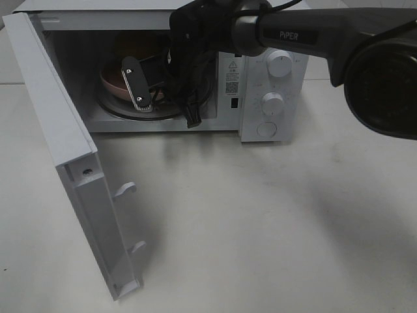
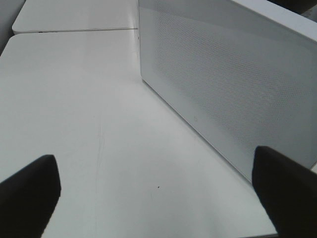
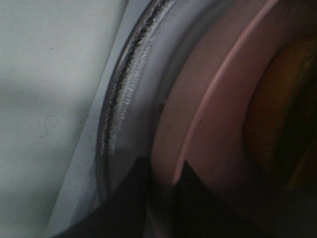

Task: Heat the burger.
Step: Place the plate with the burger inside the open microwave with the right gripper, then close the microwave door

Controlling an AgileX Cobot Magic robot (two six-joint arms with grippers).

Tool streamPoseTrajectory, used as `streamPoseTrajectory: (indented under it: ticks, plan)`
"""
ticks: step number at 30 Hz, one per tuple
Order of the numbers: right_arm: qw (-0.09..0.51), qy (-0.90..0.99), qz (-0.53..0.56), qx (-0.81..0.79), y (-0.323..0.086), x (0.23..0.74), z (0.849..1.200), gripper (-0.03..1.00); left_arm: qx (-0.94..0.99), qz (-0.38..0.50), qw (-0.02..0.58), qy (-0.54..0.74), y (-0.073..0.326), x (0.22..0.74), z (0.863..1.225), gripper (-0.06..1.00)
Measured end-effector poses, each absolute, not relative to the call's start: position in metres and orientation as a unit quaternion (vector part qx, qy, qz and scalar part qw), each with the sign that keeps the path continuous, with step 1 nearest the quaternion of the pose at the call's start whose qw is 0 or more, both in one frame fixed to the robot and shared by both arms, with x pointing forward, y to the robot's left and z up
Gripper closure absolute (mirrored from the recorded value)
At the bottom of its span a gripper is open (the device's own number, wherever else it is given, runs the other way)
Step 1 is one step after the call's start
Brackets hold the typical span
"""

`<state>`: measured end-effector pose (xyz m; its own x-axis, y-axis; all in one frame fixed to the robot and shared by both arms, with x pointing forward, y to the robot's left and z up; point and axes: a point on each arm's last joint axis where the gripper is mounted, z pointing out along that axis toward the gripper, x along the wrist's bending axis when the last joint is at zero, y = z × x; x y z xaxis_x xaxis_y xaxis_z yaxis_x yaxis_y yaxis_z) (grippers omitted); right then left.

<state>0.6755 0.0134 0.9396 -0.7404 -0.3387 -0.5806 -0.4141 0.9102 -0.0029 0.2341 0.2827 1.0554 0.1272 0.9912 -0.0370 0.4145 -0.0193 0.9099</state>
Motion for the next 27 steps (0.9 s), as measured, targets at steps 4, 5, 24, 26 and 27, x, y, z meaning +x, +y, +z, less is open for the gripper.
streamPoseTrajectory:
  ticks: [4, 5, 24, 26, 27]
  plan:
    - [0.322, 0.922, 0.082, -0.200, 0.017, 0.679, 0.946, 0.64, 0.624, 0.346, 0.417, 0.563, 0.283, 0.234, 1.055, -0.05]
    - [0.322, 0.922, 0.082, -0.200, 0.017, 0.679, 0.946, 0.64, 0.624, 0.346, 0.417, 0.563, 0.283, 0.234, 1.055, -0.05]
    - [0.287, 0.935, 0.106, -0.182, 0.003, 0.651, 0.947, 0.31, 0.624, 0.346, 0.417, 0.563, 0.283, 0.234, 1.055, -0.05]
    - [0.290, 0.933, 0.108, -0.182, 0.000, 0.646, 0.950, 0.31, 0.624, 0.346, 0.417, 0.563, 0.283, 0.234, 1.055, -0.05]
    - [0.291, 0.933, 0.109, -0.182, -0.003, 0.643, 0.954, 0.30, 0.624, 0.346, 0.417, 0.563, 0.283, 0.234, 1.055, -0.05]
